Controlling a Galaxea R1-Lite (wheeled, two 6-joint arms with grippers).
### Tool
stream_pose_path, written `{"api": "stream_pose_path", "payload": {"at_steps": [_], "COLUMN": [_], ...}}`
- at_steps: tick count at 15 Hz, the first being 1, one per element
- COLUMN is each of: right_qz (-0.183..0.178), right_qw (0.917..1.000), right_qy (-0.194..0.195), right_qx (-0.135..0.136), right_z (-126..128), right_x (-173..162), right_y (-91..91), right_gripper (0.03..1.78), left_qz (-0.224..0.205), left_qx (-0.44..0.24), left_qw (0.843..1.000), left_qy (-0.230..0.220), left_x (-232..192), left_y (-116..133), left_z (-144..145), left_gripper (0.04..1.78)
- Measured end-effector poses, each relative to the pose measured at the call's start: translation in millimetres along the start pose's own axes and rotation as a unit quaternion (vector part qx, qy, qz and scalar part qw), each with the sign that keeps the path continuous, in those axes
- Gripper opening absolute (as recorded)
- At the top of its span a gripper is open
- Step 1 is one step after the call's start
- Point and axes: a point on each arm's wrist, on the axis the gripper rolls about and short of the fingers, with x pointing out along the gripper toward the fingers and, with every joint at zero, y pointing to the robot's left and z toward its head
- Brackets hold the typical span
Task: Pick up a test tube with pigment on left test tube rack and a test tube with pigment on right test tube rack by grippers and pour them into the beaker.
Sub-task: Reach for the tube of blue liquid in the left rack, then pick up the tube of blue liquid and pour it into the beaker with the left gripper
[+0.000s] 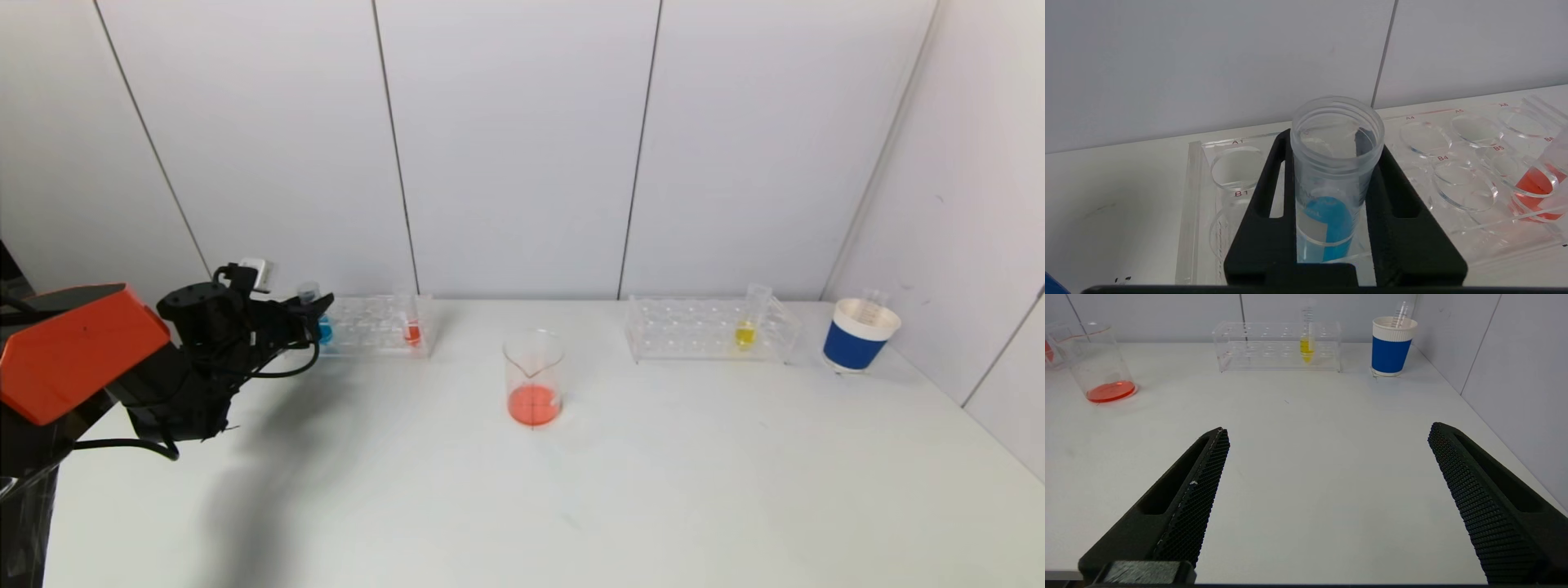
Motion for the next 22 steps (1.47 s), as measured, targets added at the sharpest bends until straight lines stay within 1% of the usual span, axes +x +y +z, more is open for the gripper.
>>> {"api": "stream_pose_path", "payload": {"at_steps": [15,22], "right_qz": [0.000,0.000], "right_qw": [1.0000,1.0000], "right_qy": [0.000,0.000], "right_qx": [0.000,0.000], "right_z": [0,0], "right_x": [0,0], "right_y": [0.0,0.0], "right_gripper": [1.77,1.77], "left_qz": [-0.001,0.000], "left_qx": [-0.002,0.004], "left_qw": [1.000,1.000], "left_qy": [-0.001,-0.016], "left_x": [1,4], "left_y": [0,1], "left_z": [1,12], "left_gripper": [0.47,0.47]}}
